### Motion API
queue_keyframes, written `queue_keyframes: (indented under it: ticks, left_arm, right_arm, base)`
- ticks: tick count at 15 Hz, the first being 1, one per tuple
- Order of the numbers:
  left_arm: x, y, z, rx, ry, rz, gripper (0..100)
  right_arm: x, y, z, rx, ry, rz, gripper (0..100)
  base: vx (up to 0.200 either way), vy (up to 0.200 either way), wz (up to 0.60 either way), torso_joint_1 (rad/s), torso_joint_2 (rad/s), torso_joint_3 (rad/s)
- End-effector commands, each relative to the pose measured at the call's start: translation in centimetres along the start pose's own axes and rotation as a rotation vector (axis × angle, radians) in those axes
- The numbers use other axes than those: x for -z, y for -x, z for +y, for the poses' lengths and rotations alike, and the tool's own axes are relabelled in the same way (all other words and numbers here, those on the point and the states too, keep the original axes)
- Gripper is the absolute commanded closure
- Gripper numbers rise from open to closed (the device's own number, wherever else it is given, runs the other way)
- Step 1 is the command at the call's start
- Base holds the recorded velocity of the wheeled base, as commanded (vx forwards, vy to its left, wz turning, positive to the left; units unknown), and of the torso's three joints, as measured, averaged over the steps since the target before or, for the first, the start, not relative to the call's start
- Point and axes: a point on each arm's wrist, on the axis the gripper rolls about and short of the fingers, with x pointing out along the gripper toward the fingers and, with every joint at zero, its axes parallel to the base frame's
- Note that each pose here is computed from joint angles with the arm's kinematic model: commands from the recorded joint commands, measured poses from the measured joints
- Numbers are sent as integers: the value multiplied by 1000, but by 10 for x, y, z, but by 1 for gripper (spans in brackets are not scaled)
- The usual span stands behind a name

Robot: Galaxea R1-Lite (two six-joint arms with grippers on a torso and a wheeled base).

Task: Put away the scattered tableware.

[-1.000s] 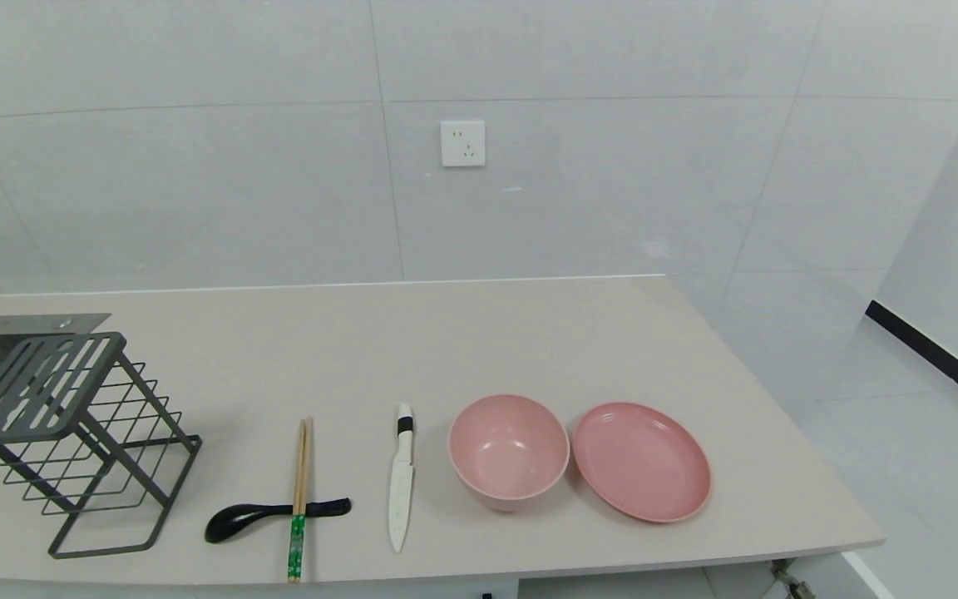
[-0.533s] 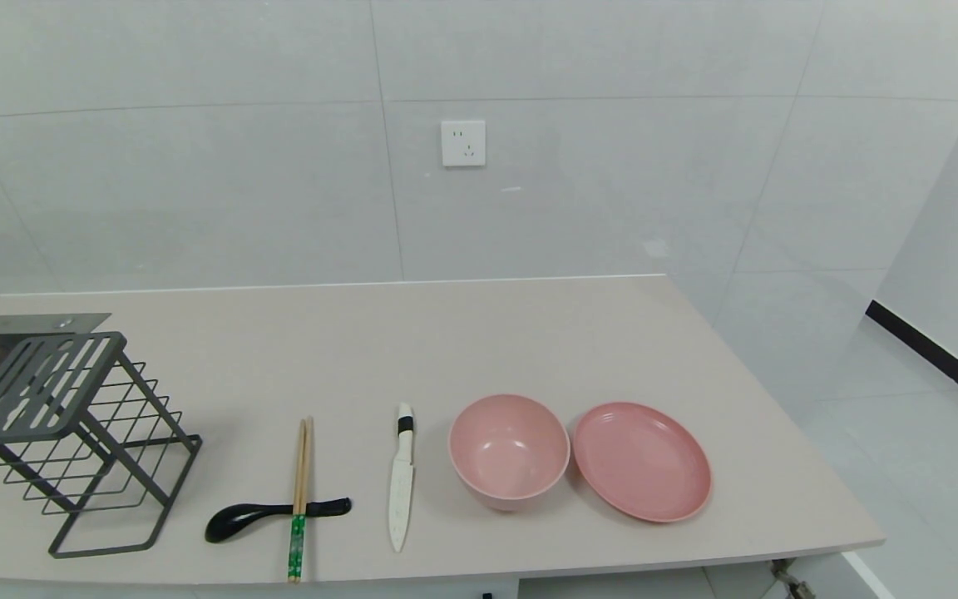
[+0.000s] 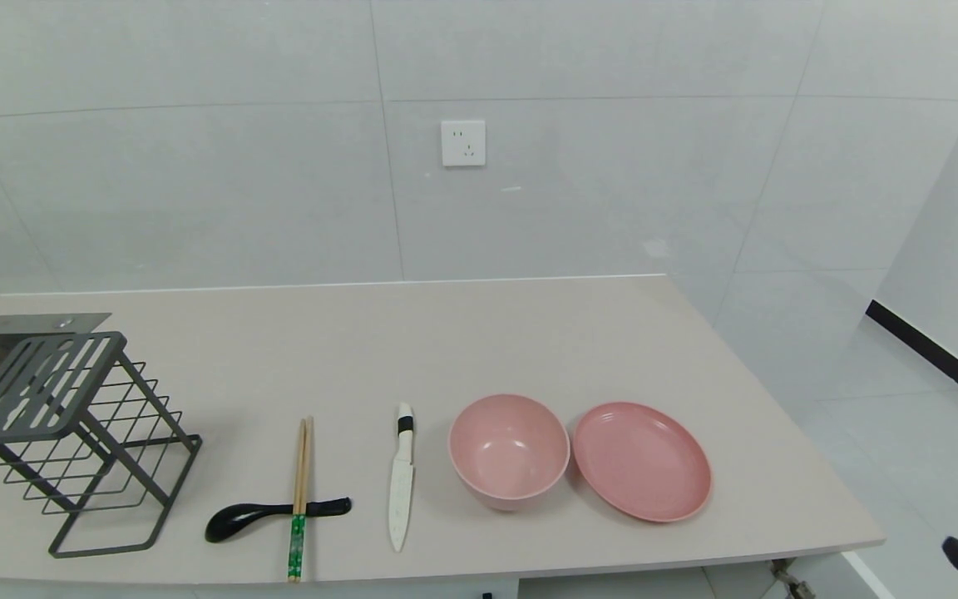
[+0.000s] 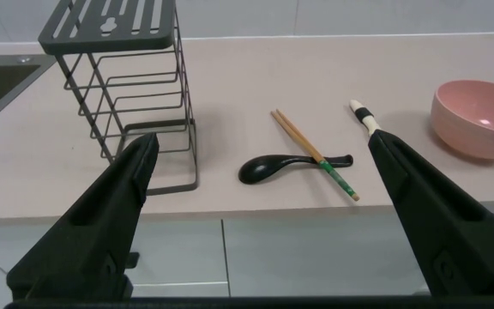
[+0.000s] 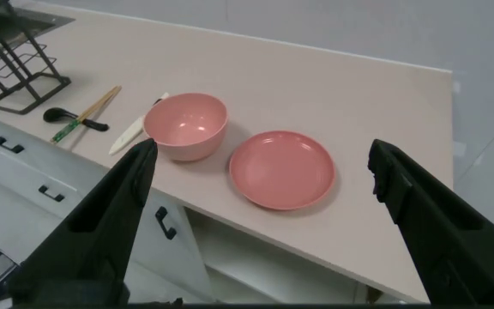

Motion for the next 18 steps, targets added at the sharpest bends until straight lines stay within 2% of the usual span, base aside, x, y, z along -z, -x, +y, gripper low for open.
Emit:
queue_keyframes:
  ticks: [1, 2, 4, 5, 10, 18]
  left_arm:
    - [0, 0, 0, 0, 0, 1, 0]
    - [0, 0, 0, 0, 0, 1, 0]
    - [0, 0, 0, 0, 0, 1, 0]
    - [0, 0, 0, 0, 0, 1, 0]
    - [0, 0, 0, 0, 0, 0, 0]
    - [0, 0, 0, 0, 1, 1, 0]
  right_arm:
    - [2, -21, -7, -16, -25, 88, 0]
    - [2, -21, -7, -16, -25, 88, 0]
    - [-22, -37, -13, -14, 11, 28, 0]
    - [-29, -44, -16, -14, 10, 32, 0]
    - [-21, -80, -29, -13, -30, 140, 0]
    - [-14, -136, -45, -34, -69, 257, 0]
  base:
    - [0, 0, 0, 0, 0, 0]
    - [0, 0, 0, 0, 0, 0]
    - [0, 0, 0, 0, 0, 0]
    - [0, 0, 0, 0, 0, 0]
    - [0, 0, 0, 0, 0, 0]
    - [0, 0, 0, 0, 0, 0]
